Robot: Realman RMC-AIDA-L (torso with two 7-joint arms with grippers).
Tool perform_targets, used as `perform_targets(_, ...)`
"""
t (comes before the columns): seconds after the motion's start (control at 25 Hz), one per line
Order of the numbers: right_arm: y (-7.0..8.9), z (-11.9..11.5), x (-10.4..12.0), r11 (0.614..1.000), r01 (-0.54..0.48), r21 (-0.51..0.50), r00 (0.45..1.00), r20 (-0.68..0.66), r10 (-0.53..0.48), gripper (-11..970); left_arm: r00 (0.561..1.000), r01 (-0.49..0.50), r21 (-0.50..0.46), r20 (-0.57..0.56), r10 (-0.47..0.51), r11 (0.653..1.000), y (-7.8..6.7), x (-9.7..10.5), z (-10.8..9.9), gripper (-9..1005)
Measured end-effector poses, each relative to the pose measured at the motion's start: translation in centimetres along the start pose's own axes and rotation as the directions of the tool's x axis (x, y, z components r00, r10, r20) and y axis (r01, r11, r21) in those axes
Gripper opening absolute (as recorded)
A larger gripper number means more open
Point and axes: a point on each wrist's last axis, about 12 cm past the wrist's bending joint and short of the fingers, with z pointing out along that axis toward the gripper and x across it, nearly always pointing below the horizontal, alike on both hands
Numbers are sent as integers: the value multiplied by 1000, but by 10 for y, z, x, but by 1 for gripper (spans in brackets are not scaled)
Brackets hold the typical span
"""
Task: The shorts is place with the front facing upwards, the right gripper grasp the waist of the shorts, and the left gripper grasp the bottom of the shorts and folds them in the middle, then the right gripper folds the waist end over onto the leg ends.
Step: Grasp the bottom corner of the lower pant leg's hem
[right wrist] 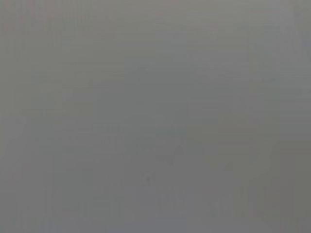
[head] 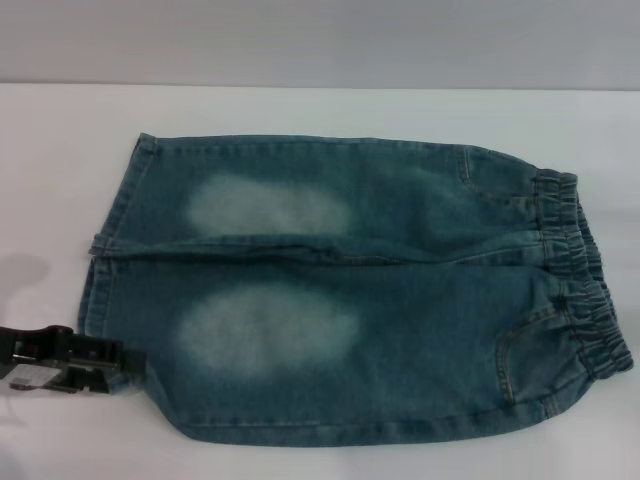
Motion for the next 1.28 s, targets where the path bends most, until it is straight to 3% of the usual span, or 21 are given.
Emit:
perform_targets(0.64,-9,-10,2,1000,2,30,1000,-12,-1,558,1000,22,-17,9,-22,1000,4,2,-1,730)
perform_targets(0.76,-9,-10,2,999,2,33,1000,-12,-2,558,1000,19,-19,4,-19,1000,4,2,0,577)
perform_targets(1.04,-11,-11,3,999,4,36,1000,-16,-3,558,1000,12,-24,1,-12,1000,5,3,0,536)
perform_targets(1.28,-12,-11,2,999,4,39,1000,-15,-4,558,1000,7,-25,-6,-7,1000,5,4,-1,356)
